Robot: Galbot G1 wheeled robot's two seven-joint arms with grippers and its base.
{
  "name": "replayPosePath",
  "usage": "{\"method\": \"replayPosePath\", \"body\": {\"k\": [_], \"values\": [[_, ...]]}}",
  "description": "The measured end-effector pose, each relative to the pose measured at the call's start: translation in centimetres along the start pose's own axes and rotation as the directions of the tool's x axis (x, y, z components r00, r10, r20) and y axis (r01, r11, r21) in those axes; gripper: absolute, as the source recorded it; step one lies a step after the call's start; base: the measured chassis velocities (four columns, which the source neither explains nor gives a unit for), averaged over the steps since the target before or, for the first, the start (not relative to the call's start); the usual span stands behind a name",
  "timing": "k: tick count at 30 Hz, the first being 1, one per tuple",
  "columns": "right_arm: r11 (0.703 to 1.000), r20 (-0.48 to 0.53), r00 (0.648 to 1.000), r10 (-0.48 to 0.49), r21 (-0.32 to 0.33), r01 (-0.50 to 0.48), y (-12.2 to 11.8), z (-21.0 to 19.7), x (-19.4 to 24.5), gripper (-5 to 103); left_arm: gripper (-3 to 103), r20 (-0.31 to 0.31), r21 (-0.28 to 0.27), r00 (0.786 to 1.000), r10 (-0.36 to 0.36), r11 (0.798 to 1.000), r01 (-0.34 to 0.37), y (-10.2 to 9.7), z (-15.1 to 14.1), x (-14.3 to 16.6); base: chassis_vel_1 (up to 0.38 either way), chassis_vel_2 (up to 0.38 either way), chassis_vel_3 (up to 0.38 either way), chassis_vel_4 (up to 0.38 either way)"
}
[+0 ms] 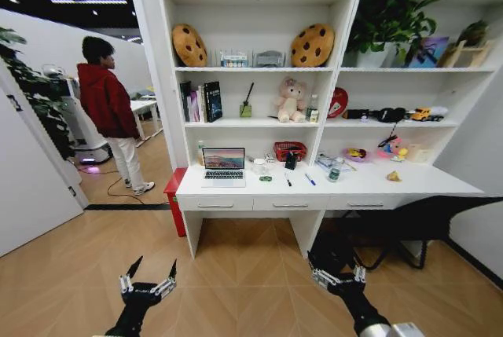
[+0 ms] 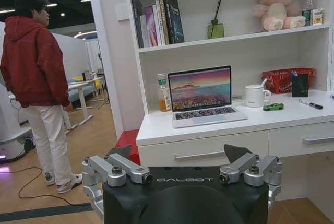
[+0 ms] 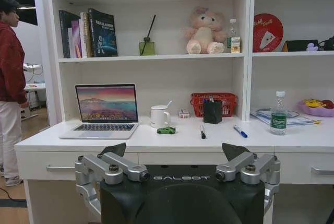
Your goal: Organize the objects on the table.
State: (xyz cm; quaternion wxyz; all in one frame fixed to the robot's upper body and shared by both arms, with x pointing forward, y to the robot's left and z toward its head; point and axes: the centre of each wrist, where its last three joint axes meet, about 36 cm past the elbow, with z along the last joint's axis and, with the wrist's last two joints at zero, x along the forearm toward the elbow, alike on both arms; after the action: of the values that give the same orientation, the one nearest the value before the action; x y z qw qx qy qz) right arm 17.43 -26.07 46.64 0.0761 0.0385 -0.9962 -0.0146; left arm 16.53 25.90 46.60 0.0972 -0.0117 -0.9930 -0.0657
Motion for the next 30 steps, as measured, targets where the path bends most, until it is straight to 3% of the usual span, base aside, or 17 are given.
{"method": "replayPosePath", "body": {"k": [30], "values": [[1.0,0.02,1.0,0.001,-0.028,-0.001,0.23,-0.01,0.04,100,97,0.023,0.019,1.0,-0.004,1.0,0.004,-0.19,-0.54,-0.13,0.0,0.0,0.0,0.0]]}}
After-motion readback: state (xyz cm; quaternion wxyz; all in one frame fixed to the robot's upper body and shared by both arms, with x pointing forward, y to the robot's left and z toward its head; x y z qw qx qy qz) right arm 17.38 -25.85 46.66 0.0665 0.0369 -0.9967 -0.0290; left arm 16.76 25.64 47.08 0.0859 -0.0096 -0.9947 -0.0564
